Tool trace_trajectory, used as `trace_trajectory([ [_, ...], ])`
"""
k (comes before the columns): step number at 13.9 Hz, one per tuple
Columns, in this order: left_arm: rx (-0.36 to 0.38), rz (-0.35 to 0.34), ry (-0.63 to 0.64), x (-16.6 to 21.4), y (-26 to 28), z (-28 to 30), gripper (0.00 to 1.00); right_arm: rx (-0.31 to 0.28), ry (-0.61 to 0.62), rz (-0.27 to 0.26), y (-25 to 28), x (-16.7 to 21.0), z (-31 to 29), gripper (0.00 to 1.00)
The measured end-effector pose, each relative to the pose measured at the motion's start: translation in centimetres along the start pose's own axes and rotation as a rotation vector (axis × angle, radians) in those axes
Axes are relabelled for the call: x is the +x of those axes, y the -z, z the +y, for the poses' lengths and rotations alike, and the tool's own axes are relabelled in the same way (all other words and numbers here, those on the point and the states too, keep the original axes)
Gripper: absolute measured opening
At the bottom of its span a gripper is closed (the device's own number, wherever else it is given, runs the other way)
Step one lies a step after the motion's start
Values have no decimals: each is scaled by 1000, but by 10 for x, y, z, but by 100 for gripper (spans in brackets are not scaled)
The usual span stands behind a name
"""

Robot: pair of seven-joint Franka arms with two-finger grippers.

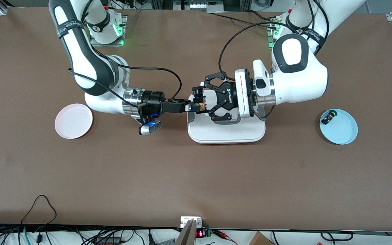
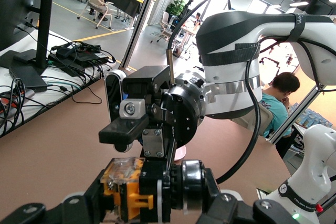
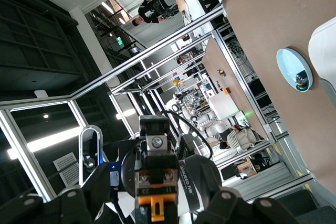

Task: Transfer orange switch to right arm and place
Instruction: 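Close the right gripper on the orange switch held by the left gripper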

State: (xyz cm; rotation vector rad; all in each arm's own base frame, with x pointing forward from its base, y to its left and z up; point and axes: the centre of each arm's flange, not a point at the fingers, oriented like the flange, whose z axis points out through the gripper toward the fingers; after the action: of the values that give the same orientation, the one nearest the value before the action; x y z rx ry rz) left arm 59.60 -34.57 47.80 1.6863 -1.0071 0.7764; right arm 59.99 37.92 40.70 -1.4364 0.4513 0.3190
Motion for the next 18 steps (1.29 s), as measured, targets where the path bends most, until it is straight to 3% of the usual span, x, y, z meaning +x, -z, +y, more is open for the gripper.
trace_trajectory([
  [2,0,0,0,0,0,0,72,0,1,8,0,2,0,66],
  [10,0,0,0,0,0,0,72,-1,2,12,-1,3,0,55],
  [14,1,6,4,1,1,0,72,1,4,14,-2,3,-1,36],
  [17,1,9,7,1,1,-1,72,1,8,11,-5,1,-3,40],
  [18,0,8,7,0,1,-1,72,2,10,9,-6,0,-4,46],
])
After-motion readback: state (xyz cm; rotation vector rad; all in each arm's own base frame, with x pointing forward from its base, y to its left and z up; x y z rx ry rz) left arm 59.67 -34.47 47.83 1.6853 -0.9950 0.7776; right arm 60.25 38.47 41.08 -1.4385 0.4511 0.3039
